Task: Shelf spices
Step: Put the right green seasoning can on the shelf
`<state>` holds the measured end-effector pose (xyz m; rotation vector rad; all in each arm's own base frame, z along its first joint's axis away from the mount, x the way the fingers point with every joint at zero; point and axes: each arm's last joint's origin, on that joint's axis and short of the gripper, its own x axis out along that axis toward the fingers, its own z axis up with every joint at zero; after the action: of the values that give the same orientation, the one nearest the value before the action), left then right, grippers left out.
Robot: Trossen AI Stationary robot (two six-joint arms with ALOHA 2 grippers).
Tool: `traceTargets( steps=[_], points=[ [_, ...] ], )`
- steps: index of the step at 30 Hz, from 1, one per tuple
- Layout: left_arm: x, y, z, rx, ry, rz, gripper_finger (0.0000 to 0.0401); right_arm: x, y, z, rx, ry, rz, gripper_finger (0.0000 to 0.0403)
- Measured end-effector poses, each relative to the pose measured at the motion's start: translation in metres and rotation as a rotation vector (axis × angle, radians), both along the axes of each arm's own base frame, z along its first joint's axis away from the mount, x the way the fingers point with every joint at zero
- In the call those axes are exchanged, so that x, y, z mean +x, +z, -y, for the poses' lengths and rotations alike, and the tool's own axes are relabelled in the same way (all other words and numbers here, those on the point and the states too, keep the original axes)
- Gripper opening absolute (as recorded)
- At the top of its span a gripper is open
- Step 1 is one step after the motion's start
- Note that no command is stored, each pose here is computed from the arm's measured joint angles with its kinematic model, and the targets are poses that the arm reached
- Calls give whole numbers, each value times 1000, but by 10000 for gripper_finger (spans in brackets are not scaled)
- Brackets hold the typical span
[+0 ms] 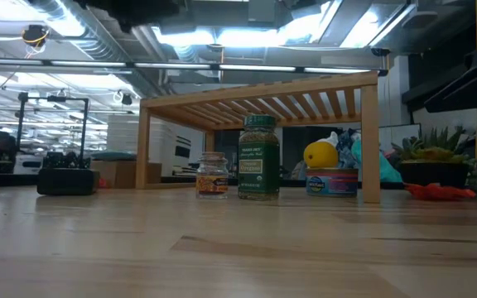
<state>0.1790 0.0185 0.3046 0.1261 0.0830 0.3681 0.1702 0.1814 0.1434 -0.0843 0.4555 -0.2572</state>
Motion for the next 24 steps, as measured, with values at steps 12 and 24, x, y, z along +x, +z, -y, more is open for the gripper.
traceTargets(
  steps=[12,24],
  points=[
    [11,-29,-73,-243,-130,-95,99,0,0,0,-18,11,-7,172],
    [35,-70,-110,-322,-145,-205,99,0,0,0,-26,15,-11,172]
  ],
)
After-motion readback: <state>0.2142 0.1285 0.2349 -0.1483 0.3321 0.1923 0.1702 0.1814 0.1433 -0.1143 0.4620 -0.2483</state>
